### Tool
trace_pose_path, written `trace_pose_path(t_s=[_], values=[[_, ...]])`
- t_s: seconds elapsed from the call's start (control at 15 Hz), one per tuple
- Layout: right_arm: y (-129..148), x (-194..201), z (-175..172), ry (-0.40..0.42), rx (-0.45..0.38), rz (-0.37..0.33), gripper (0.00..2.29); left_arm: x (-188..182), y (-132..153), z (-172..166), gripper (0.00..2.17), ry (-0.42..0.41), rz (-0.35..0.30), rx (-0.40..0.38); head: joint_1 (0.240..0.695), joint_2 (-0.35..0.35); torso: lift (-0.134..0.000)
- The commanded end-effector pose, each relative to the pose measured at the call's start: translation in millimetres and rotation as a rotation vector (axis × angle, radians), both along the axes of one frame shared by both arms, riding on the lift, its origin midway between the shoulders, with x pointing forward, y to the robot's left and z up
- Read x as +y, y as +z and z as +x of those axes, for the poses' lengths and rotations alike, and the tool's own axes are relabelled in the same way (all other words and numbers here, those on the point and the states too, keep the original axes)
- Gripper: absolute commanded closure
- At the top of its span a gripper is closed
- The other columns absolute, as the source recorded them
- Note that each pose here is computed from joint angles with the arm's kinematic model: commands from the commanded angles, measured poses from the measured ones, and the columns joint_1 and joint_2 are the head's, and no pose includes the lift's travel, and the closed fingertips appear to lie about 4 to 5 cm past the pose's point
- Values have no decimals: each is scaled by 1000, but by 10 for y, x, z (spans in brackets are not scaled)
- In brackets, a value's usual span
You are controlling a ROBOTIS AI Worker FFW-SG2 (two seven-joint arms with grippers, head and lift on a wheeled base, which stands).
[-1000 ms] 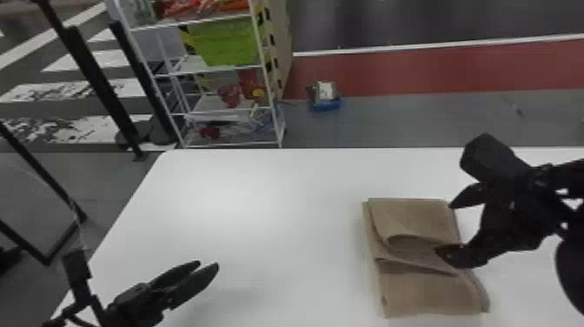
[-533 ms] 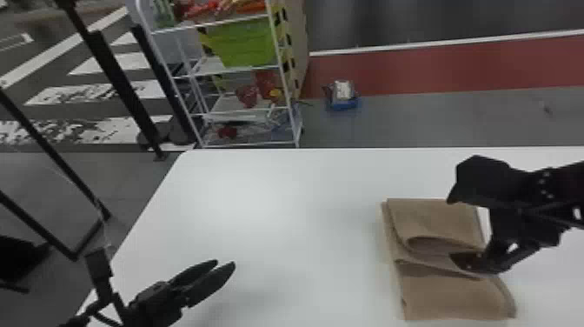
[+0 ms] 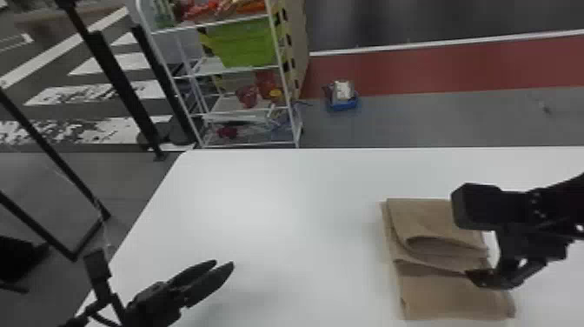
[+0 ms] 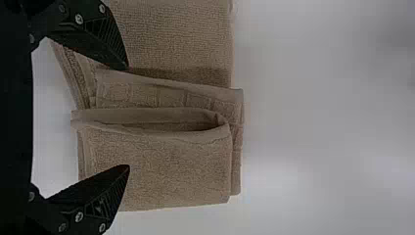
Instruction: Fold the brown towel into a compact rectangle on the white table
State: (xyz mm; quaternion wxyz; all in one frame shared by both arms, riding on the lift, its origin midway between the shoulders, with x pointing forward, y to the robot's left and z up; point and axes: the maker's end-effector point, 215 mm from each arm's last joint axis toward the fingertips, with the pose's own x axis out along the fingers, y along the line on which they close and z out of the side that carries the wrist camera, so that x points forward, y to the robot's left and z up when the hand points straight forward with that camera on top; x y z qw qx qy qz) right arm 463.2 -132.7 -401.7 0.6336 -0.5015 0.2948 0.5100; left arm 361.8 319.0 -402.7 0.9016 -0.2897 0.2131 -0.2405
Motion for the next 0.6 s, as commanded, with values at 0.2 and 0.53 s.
trace_pose_path(t_s=[0.2, 0.53], values=[[-194, 53, -75, 30, 33, -35, 191, 25, -3, -10, 33, 6, -1, 0, 695, 251, -124], [-316, -14, 58, 4, 50, -65, 228, 26, -9, -11, 33, 6, -2, 2, 695, 262, -124]])
